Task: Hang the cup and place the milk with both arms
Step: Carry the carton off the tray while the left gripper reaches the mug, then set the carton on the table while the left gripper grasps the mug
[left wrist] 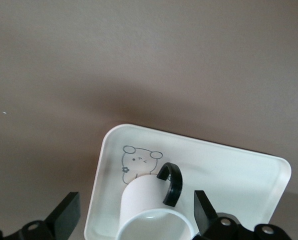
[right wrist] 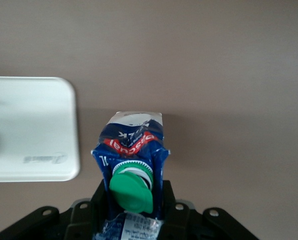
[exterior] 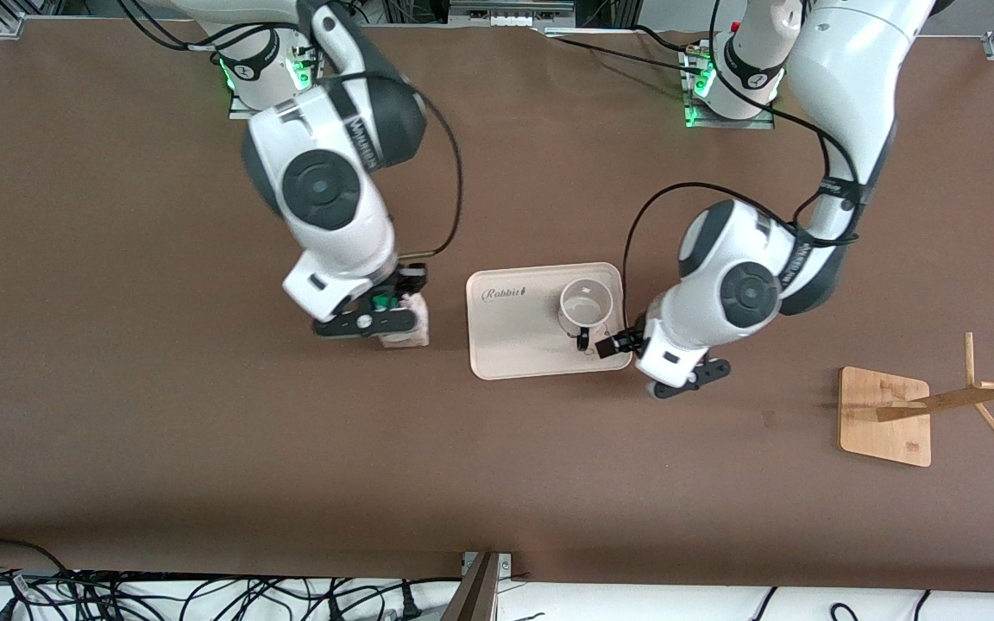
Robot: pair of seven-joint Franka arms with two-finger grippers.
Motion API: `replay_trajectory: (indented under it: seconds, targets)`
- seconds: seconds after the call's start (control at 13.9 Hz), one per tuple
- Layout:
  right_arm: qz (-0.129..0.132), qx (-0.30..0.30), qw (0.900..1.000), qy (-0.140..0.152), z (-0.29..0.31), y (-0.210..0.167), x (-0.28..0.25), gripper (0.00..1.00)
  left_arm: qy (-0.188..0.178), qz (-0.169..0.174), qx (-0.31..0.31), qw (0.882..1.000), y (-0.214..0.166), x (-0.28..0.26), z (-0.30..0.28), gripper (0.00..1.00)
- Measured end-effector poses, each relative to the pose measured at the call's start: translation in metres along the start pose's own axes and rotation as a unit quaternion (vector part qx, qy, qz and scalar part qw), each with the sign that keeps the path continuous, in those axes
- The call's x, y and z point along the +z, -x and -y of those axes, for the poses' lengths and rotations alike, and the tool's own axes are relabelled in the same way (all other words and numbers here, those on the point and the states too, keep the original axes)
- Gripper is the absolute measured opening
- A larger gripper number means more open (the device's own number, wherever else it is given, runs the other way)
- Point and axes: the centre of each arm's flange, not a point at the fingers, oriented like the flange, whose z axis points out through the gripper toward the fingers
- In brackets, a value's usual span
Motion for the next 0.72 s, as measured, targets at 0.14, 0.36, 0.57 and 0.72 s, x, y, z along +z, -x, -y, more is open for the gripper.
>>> replay_trajectory:
  seconds: [0.14,0.36,0.57,0.72]
  targets:
    - [0.014,-0.009,1.0,0.002,-0.051,-0.006,0.009,0.46,-0.024,-0.017,0.008,1.0,0.032,0.019,-0.031,1.0]
    - [0.007,-0.018,1.0,-0.021,-0.137,0.004,0.032,0.47,-0.036,-0.035,0.019,0.999,0.082,0.035,-0.072,1.0]
    - [0.007,-0.013,0.999,-0.035,-0.204,0.044,0.074,0.47,-0.062,-0.06,0.065,0.994,0.108,0.053,-0.086,1.0]
    - [0.013,-0.005,0.999,-0.04,-0.227,0.059,0.085,0.47,-0.089,-0.078,0.1,0.988,0.109,0.082,-0.083,1.0]
